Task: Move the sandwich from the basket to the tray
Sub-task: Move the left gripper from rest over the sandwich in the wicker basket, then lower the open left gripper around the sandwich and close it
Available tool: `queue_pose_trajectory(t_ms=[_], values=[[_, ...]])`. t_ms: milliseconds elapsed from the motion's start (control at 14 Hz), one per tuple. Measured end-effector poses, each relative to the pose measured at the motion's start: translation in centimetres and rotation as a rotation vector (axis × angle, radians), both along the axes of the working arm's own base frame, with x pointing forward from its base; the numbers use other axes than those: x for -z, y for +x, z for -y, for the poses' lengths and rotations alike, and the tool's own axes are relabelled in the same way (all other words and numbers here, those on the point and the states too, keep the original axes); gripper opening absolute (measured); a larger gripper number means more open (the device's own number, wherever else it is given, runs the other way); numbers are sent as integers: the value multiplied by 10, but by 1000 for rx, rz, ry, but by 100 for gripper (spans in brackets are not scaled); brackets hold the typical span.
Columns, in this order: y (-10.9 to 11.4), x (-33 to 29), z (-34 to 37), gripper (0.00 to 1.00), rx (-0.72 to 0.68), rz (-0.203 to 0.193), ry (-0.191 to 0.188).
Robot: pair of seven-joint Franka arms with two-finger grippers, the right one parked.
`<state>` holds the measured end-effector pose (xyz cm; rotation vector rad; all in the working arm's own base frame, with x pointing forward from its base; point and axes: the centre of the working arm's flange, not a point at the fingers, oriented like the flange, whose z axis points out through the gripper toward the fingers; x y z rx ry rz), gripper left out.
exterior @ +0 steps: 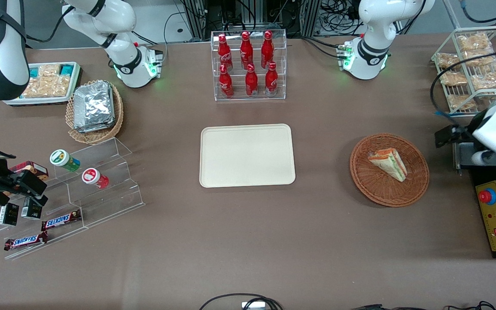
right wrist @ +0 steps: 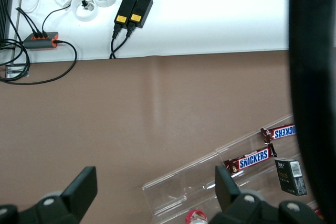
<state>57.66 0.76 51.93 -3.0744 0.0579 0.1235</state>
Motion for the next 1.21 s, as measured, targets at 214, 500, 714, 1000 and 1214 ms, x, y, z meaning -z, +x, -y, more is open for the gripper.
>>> queue_pose_trajectory(t_ms=[214,500,714,1000,1214], values=[[-15,63,-6,100,-59,23,5],[-44,125,-3,100,-210,53,14],[-58,151,-3,100,-269,40,18],[-72,180,-1,100,-392,68,17],[-84,205,0,100,-489,87,12]])
